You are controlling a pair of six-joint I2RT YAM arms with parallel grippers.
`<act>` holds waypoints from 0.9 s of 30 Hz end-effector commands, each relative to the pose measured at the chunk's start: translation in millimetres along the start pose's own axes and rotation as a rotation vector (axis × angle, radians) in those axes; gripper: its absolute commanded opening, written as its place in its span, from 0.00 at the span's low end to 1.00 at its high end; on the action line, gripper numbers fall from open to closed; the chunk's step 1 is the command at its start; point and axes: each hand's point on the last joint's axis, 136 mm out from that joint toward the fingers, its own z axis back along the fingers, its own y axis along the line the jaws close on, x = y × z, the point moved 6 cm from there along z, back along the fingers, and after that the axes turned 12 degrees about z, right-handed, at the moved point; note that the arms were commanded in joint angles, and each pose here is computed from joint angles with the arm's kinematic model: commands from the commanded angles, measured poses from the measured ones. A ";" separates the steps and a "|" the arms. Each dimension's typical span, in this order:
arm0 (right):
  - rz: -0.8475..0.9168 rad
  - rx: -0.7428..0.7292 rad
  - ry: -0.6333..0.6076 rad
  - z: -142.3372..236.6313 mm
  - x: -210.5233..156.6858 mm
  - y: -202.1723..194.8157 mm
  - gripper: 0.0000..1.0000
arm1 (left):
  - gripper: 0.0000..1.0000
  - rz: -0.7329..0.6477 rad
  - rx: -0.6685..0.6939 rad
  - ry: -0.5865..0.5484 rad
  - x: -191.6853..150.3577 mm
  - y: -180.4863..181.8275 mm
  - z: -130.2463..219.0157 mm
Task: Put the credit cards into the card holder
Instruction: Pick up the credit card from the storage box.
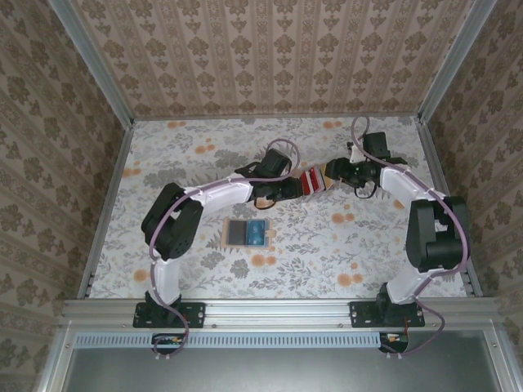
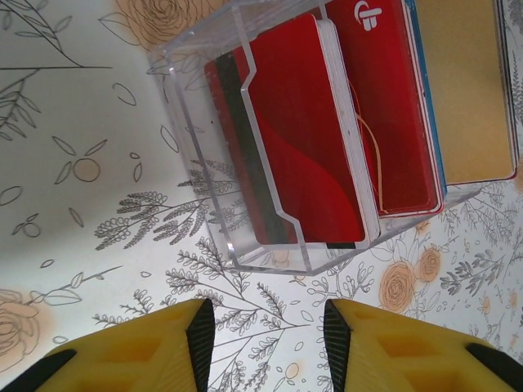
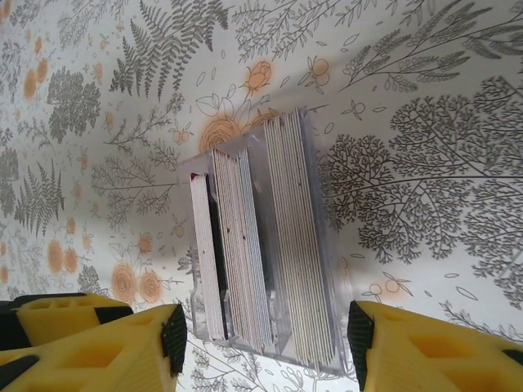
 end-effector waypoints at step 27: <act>0.056 0.006 0.131 -33.7 6.9 11.4 0.59 | 0.44 0.021 -0.042 0.058 0.6 0.1 -22.0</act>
